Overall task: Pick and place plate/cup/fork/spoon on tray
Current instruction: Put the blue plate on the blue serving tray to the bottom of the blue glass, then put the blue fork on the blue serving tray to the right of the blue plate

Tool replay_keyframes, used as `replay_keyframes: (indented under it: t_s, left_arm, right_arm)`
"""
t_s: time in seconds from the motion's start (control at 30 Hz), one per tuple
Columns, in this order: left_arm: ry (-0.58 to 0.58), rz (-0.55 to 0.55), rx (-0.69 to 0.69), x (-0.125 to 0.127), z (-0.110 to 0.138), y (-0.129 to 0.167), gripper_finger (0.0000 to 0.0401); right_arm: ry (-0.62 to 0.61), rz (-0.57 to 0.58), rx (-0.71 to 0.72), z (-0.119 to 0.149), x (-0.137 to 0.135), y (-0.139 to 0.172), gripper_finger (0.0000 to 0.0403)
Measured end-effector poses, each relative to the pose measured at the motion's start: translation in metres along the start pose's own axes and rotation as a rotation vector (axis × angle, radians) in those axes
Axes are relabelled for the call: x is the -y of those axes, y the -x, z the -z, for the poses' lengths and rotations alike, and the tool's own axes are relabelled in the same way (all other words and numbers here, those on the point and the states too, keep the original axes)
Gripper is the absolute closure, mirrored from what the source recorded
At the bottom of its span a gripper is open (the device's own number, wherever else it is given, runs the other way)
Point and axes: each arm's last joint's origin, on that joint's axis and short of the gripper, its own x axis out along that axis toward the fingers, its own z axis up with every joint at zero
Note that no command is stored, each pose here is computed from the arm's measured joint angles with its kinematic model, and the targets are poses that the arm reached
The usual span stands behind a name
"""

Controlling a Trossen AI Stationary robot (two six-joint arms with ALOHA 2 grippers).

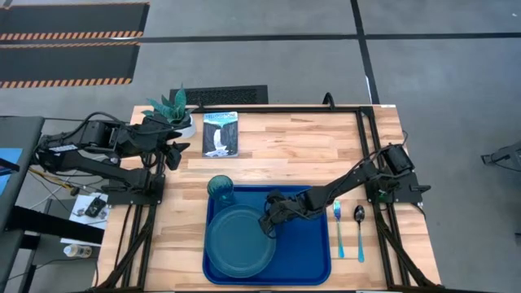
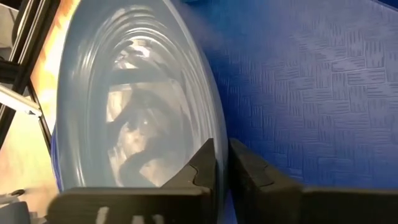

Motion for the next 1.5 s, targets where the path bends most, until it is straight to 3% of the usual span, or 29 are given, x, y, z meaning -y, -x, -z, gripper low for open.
replay_keyframes:
  t_s: [0.3,1.17,1.5]
  left_arm:
    - [-0.008,0.000,0.000,0.000,0.000,0.000,0.0186]
    - [-0.007,-0.002,0.001,0.000,0.000,0.000,0.0186]
    - [-0.009,-0.022,0.013,0.000,0.000,0.000,0.0186]
  right_arm:
    - [0.015,0.000,0.001,-0.002,0.001,0.000,0.0333]
    - [0.063,-0.004,-0.039,-0.001,0.001,0.000,0.0186]
    - [0.104,0.033,-0.062,-0.010,-0.006,0.017,0.0181]
